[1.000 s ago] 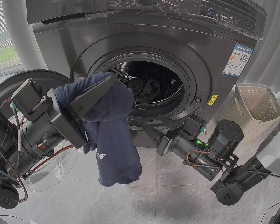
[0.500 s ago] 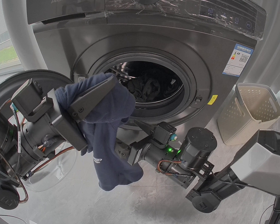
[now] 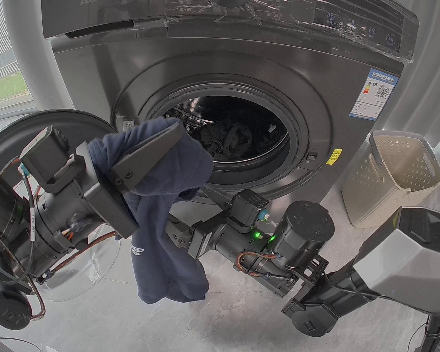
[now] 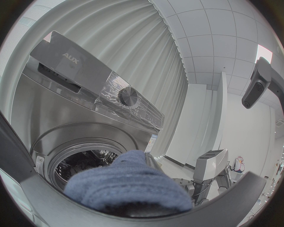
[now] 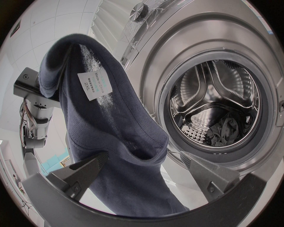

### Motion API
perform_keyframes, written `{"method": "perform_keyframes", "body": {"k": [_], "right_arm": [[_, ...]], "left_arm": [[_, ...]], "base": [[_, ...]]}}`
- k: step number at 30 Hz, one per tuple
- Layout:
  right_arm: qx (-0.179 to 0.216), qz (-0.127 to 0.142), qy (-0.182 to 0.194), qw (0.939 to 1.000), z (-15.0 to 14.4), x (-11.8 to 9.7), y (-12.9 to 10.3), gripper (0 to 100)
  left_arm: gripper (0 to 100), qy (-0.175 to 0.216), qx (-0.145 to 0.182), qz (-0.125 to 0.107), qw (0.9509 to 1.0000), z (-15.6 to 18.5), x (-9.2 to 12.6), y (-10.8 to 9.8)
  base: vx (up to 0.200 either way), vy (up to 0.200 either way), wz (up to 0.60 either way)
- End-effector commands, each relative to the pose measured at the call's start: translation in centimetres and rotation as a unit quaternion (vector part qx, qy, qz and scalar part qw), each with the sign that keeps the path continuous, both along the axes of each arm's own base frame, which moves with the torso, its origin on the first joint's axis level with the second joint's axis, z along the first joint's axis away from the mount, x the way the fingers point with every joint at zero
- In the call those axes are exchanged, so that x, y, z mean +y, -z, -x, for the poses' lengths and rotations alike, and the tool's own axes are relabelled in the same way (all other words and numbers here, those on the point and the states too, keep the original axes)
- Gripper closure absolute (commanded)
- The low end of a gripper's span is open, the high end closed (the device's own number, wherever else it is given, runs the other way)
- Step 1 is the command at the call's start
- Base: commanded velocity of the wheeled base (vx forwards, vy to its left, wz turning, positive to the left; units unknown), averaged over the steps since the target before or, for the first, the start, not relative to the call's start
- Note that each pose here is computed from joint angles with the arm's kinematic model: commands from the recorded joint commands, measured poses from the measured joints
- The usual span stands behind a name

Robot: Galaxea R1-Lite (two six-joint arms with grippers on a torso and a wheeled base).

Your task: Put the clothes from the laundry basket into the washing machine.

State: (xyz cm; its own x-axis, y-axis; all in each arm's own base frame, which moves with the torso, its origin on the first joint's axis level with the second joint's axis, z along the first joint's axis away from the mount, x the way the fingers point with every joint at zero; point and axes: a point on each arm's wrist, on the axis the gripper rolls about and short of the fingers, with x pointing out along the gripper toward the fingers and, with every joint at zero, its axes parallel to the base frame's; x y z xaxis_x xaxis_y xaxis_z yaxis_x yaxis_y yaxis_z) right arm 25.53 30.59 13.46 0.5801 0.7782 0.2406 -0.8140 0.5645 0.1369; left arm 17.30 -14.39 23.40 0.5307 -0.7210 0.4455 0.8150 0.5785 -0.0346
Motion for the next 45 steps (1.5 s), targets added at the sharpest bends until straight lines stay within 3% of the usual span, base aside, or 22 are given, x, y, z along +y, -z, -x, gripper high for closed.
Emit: {"method": "perform_keyframes", "body": {"k": [1,5,6,17,24,25,29,45], "right_arm": [[-0.002,-0.003,-0.001,1.0000,-0.4,0.5,0.3,0],[-0.010,-0.011,-0.001,0.9999,-0.5,0.9,0.3,0],[-0.009,-0.011,-0.001,0.9999,-0.6,0.9,0.4,100],[-0.019,-0.023,0.014,0.9994,-1.0,-0.5,-1.1,100],[-0.016,-0.019,0.044,0.9987,-0.6,-4.2,-2.7,100],[-0.012,-0.014,0.061,0.9980,-0.5,-5.6,-3.0,100],[-0.011,-0.010,0.080,0.9967,0.2,-8.0,-3.7,100],[-0.037,-0.024,0.125,0.9912,2.2,-13.1,-7.2,100]], "left_arm": [[100,0.000,0.001,-0.001,1.0000,0.0,0.0,0.1],[100,-0.001,0.001,-0.001,1.0000,-0.1,0.0,0.1],[100,-0.001,0.001,-0.001,1.0000,-0.1,0.0,0.1],[100,-0.003,0.004,-0.002,1.0000,-0.2,0.0,0.2],[100,-0.003,0.003,-0.001,1.0000,-0.2,0.0,0.1],[100,-0.004,0.002,0.000,1.0000,-0.2,0.0,0.1],[100,-0.005,0.002,0.000,1.0000,-0.3,0.0,0.0],[100,-0.022,0.012,-0.003,0.9997,-0.8,0.6,0.3]], "base": [[0.000,0.000,0.00],[0.000,0.000,0.00],[0.000,0.000,0.00],[0.000,0.000,0.00],[0.000,0.000,0.00],[0.000,0.000,0.00],[0.000,0.000,0.00],[0.000,0.000,0.00]]}}
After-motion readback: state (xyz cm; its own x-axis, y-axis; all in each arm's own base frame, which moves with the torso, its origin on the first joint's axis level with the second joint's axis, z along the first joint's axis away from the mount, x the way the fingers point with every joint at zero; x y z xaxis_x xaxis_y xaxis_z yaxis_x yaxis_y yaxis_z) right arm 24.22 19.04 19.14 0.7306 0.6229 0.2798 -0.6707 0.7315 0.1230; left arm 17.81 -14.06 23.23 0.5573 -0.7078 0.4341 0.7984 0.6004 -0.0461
